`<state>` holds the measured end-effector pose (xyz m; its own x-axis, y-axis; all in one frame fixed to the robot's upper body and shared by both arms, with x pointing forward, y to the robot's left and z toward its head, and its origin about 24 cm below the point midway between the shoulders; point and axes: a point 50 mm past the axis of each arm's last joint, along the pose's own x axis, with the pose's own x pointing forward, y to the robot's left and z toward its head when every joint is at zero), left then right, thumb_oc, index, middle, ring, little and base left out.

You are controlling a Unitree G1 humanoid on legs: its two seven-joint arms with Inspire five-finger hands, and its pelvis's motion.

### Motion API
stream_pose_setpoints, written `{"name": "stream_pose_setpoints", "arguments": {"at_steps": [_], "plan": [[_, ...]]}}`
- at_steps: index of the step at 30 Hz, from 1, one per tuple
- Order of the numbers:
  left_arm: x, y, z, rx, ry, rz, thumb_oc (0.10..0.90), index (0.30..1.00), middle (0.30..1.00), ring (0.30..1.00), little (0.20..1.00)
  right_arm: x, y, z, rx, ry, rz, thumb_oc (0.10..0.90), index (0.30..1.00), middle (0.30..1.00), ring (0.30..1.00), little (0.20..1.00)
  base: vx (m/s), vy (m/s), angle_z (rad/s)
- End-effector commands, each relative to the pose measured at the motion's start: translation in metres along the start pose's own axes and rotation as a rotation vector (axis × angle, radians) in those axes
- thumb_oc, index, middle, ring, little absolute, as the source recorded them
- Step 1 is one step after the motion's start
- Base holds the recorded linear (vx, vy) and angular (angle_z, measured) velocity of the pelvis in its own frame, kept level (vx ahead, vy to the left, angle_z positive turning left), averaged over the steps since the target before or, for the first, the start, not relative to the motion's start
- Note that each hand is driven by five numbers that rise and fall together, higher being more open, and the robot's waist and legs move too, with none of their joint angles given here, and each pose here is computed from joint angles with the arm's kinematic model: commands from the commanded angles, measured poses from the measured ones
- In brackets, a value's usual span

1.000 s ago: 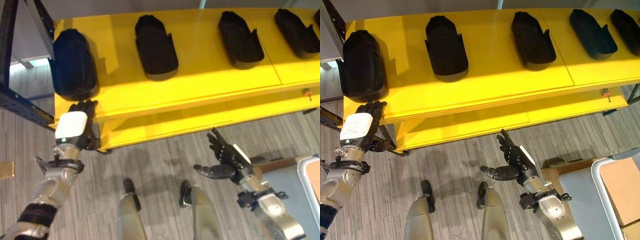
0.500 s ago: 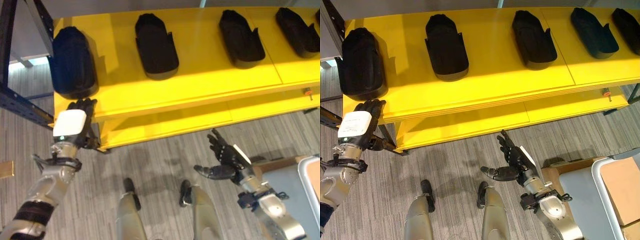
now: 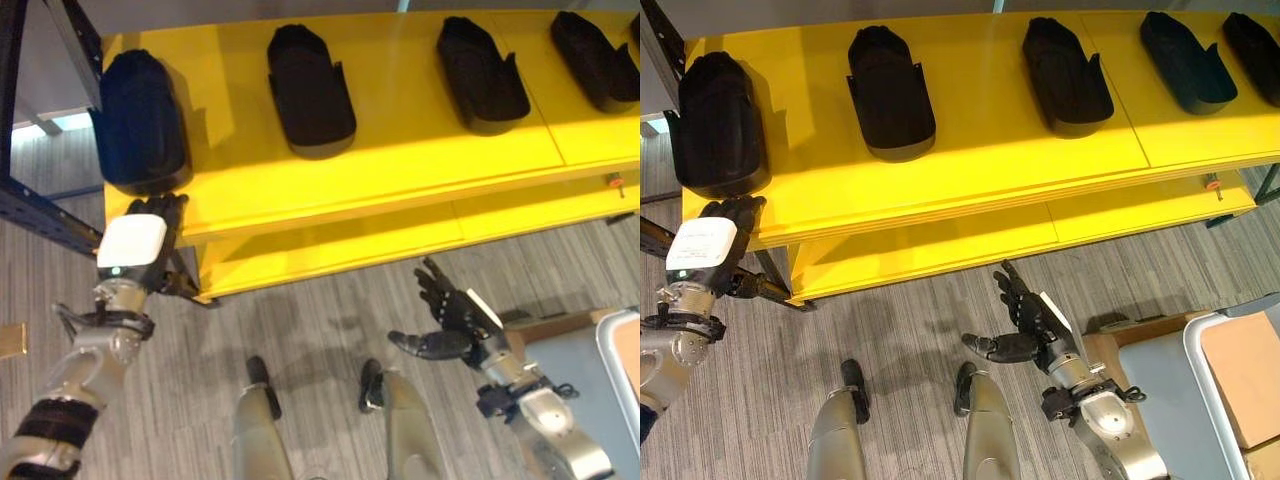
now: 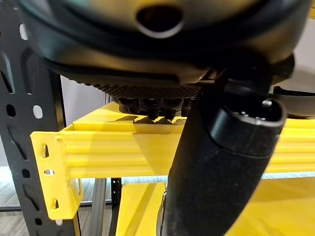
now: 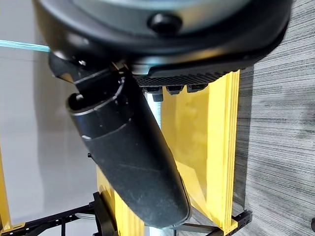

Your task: Move parts from the plastic box to the shelf.

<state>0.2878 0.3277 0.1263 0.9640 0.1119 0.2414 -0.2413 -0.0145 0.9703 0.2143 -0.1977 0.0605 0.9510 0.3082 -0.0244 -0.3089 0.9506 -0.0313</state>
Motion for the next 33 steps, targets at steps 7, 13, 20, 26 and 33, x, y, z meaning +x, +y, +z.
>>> {"name": "stream_pose_setpoints", "arguments": {"at_steps": [7,13,20,26,33], "plan": [[0.019,0.042,-0.011,0.093,0.011,0.152,0.9,1.0,1.0,1.0,1.0,-0.001,-0.008,0.029,-0.045,-0.154,-0.004,0.9,1.0,1.0,1.0,1.0,0.0,0.0,0.0],[0.021,0.044,-0.012,0.106,0.015,0.156,0.9,1.0,1.0,1.0,1.0,-0.001,-0.008,0.03,-0.044,-0.156,0.004,0.9,1.0,1.0,1.0,1.0,0.0,0.0,0.0],[0.023,0.047,-0.013,0.116,0.014,0.163,0.9,1.0,1.0,1.0,1.0,-0.002,-0.009,0.029,-0.047,-0.153,-0.001,0.9,1.0,1.0,1.0,1.0,0.0,0.0,0.0],[0.024,0.049,-0.012,0.12,0.006,0.17,0.9,1.0,1.0,1.0,1.0,-0.003,-0.009,0.029,-0.052,-0.151,-0.005,0.9,1.0,1.0,1.0,1.0,0.0,0.0,0.0],[0.026,0.052,-0.013,0.134,0.01,0.175,0.9,1.0,1.0,1.0,1.0,-0.004,-0.01,0.029,-0.05,-0.152,-0.01,0.9,1.0,1.0,1.0,1.0,0.0,0.0,0.0]]}}
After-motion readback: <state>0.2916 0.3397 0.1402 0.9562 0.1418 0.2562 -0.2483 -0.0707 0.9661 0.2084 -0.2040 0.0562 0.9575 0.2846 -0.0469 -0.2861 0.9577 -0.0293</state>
